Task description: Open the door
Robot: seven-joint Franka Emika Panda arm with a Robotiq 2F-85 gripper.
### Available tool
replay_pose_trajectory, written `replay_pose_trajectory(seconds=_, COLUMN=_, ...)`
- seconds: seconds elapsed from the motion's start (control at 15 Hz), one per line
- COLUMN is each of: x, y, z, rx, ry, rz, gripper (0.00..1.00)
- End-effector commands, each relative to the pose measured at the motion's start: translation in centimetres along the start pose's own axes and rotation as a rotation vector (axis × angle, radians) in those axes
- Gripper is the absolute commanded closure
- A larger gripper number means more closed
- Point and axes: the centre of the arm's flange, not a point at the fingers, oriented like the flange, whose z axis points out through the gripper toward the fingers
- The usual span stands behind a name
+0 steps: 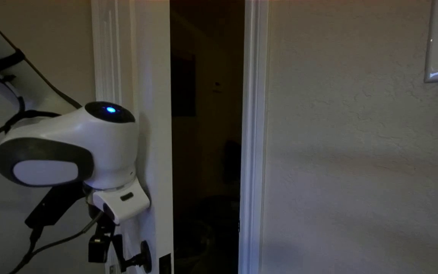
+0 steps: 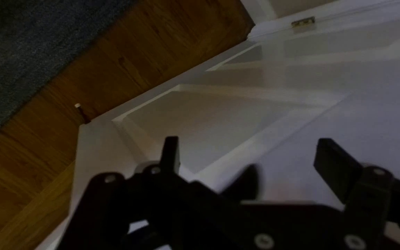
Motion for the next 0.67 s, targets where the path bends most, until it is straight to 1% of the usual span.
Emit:
replay_pose_trajectory(seconds=0.0, x=-5.5, y=-7.1, z=-3.8, rx=0.051, ry=-0.033, rz=-0.198, gripper=0.00)
replay_pose_trajectory(seconds=0.13, x=-7.8, y=-9.9, z=-5.5, rx=0.089, ry=-0.049, rz=-0.308, gripper=0.00)
replay_pose_trajectory(seconds=0.27, x=-9.4, y=-11.3, z=-7.8, rx=0.105, ry=-0.090, rz=-0.420, gripper=0.00)
replay_pose_trajectory(seconds=0.4, x=-10.0, y=-11.1, z=-9.4, rx=0.086, ry=-0.160, rz=-0.518, gripper=0.00)
replay_pose_trajectory(seconds=0.47, x=-10.0, y=-10.4, z=-10.3, rx=0.046, ry=-0.204, rz=-0.548, gripper=0.00)
replay_pose_trajectory(seconds=0.6, x=-9.9, y=-8.7, z=-11.9, rx=-0.008, ry=-0.240, rz=-0.548, gripper=0.00)
